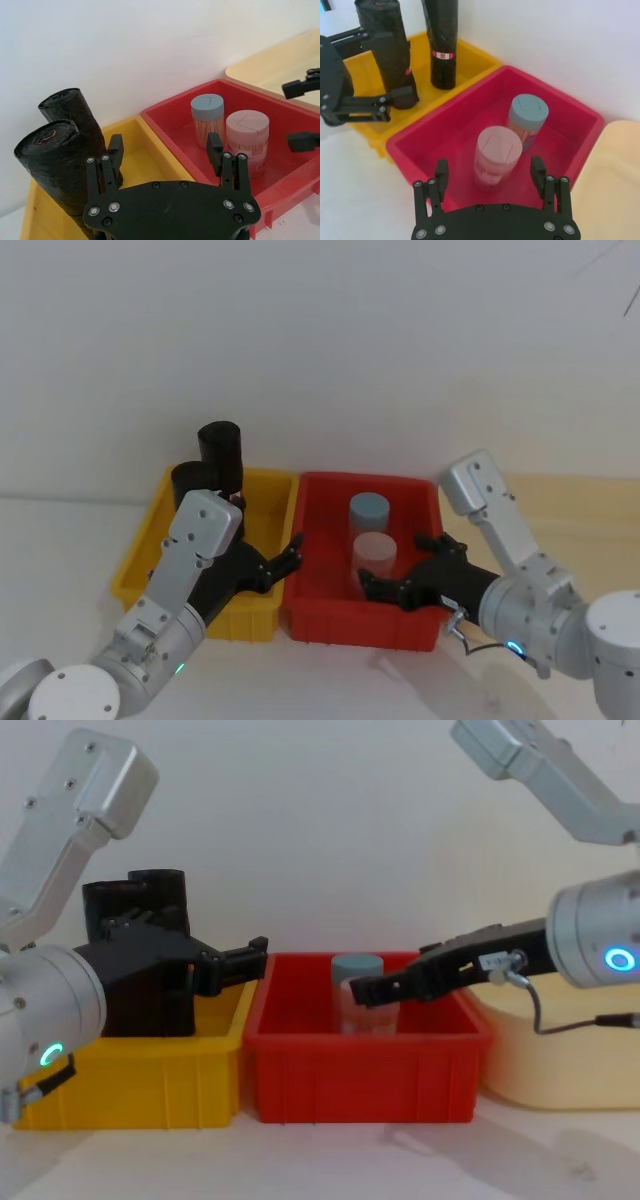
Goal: Pick up the garbage bag with the one hand and transfer it to the other hand.
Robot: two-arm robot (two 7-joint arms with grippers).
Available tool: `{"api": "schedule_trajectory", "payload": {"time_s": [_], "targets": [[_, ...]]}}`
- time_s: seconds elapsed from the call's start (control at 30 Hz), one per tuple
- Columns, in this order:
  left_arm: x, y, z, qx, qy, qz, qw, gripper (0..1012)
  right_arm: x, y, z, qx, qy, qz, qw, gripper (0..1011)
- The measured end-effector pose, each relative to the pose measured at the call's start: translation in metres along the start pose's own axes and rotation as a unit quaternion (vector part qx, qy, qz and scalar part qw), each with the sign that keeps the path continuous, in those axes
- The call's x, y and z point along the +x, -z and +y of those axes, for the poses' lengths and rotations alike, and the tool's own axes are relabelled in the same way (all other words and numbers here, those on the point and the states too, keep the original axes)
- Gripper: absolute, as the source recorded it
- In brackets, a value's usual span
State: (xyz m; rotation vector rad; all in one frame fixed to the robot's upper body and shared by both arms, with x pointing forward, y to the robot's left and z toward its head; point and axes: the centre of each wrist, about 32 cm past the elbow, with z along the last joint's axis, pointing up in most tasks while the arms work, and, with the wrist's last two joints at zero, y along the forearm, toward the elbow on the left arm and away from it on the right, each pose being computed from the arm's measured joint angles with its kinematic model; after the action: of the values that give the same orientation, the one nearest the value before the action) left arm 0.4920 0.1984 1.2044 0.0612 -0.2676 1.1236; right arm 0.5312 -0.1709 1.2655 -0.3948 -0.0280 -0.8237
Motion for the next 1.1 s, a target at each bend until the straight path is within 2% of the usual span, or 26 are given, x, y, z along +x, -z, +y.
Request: {"api": "schedule_trajectory", "payload": {"time_s": [0.67,1.1], "targets": [[0.0001,0.0,0.0,0.0,0.0,0.0,1.0,1000,0.011,-0.008,0.032,-0.015,-0.005,-0.014,0.9998,1001],[0.0,0.0,0.0,0.0,0.0,0.0,1.0,1000,0.017,-0.006,0.046,-0.029,-0.012,-0.02,0.9993,1002]]}}
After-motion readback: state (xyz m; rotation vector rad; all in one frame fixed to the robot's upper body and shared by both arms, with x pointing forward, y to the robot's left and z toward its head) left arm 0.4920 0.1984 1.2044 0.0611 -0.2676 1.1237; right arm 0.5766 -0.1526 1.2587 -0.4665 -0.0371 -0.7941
